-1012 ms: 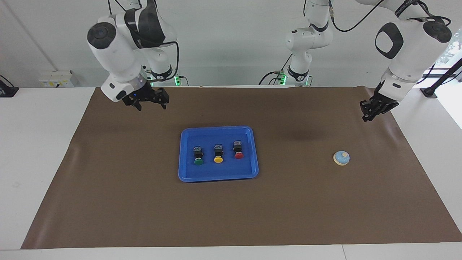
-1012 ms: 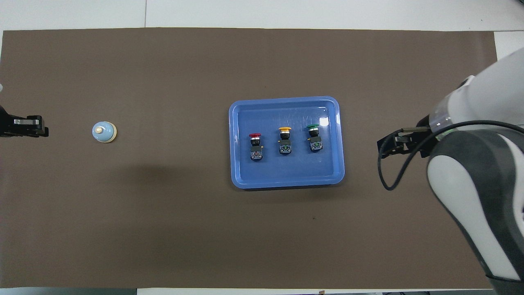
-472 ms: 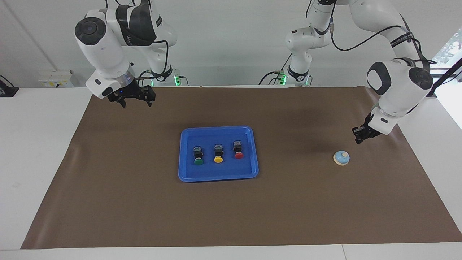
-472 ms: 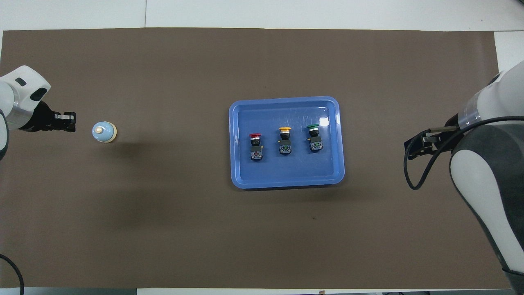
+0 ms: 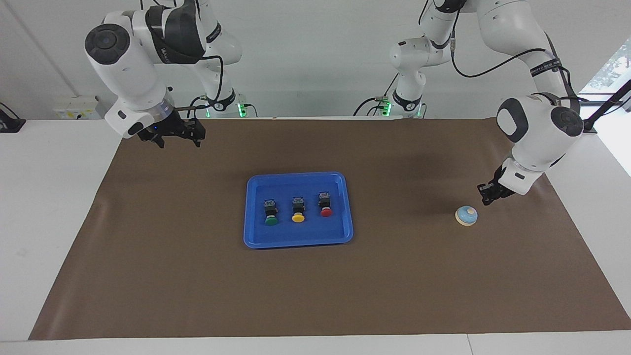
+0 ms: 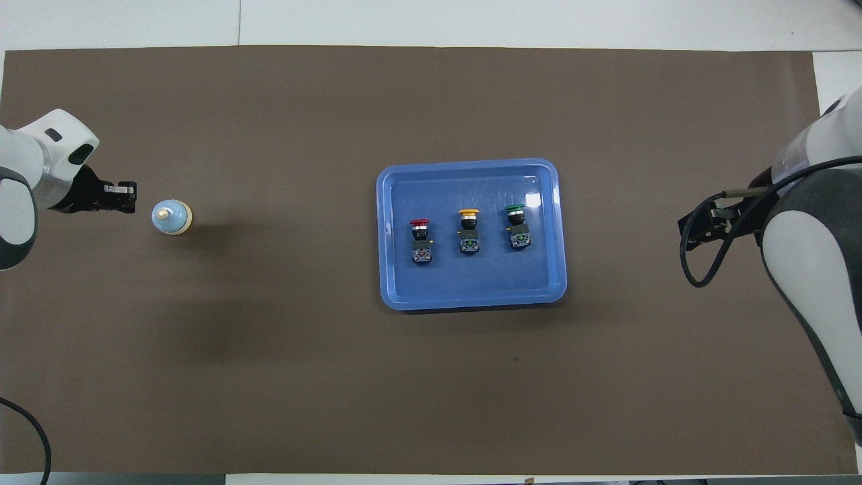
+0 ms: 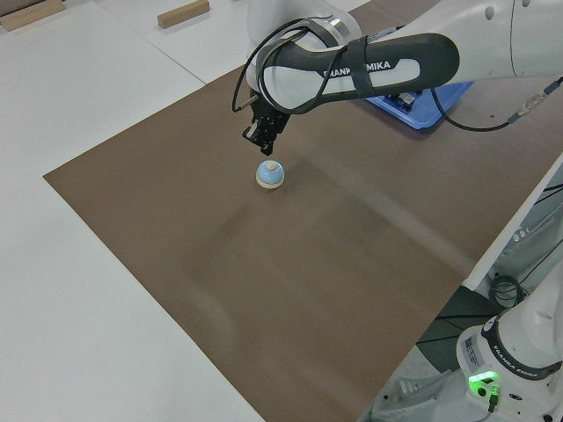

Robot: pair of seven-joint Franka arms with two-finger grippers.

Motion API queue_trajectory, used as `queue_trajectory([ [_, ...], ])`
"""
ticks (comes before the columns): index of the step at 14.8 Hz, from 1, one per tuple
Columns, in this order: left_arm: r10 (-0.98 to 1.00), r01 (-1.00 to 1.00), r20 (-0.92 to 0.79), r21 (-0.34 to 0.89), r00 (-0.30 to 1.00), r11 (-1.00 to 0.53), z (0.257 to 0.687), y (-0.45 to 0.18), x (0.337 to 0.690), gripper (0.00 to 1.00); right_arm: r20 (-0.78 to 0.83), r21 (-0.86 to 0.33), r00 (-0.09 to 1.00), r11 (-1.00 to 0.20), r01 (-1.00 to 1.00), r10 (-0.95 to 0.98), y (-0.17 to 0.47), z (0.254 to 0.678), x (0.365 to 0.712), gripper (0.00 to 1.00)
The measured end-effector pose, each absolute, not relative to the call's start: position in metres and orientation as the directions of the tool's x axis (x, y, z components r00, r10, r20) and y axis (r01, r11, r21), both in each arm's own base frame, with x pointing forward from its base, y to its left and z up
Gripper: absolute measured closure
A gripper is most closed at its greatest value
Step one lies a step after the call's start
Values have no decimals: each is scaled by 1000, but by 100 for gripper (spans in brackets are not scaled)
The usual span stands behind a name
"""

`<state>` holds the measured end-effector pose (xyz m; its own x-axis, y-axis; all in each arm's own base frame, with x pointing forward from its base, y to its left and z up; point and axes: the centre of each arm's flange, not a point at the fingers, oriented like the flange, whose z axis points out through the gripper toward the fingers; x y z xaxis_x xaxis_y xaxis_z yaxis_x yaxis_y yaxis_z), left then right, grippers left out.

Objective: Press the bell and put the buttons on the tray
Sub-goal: 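Press the bell with the left gripper while the right gripper withdraws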

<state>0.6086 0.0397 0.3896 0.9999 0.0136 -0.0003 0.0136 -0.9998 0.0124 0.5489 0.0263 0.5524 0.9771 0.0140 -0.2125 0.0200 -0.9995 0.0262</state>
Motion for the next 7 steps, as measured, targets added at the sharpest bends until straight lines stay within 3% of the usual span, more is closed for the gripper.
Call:
queue_trajectory([
  [7, 5, 5, 11, 15, 1000, -1000, 357, 34, 611, 99, -211, 25, 977, -1000, 10, 5, 19, 560, 546, 0],
])
